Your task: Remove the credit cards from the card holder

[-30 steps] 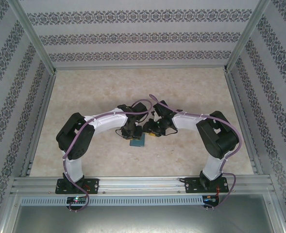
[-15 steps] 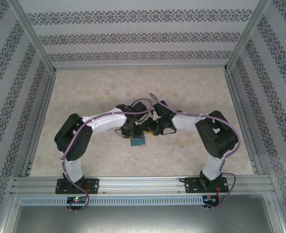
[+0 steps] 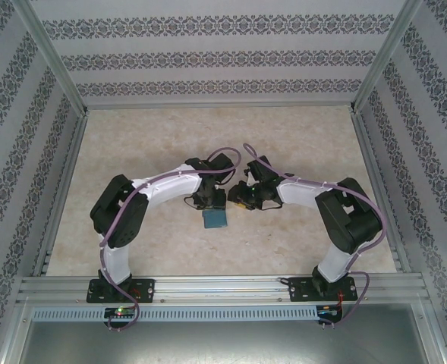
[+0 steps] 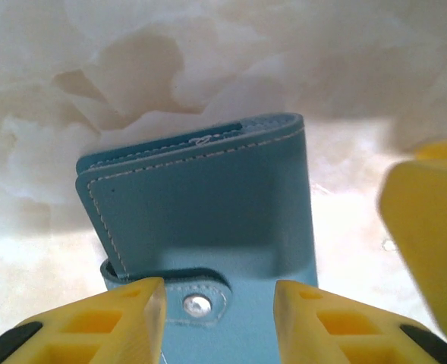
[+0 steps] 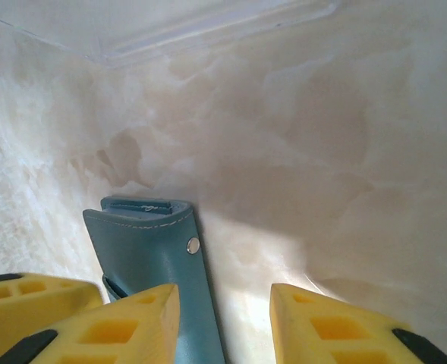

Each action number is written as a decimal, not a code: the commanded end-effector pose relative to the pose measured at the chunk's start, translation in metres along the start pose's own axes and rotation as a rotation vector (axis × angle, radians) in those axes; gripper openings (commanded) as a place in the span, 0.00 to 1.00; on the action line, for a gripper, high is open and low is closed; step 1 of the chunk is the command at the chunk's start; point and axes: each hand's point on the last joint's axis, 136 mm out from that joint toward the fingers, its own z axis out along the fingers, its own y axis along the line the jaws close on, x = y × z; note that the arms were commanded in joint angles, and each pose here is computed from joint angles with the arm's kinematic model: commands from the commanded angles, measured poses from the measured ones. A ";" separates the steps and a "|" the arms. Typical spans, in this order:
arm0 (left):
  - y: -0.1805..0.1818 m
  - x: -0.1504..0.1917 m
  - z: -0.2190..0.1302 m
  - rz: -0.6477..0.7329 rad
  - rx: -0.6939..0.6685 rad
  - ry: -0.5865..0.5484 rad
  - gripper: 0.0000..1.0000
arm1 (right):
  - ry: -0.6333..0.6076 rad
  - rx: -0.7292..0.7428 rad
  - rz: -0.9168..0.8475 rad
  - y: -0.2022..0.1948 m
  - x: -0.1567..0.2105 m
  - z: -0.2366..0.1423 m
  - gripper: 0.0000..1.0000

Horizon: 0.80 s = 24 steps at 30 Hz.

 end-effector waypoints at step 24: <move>-0.008 0.003 -0.006 0.065 0.072 0.010 0.09 | 0.067 -0.078 -0.016 0.015 0.010 0.010 0.40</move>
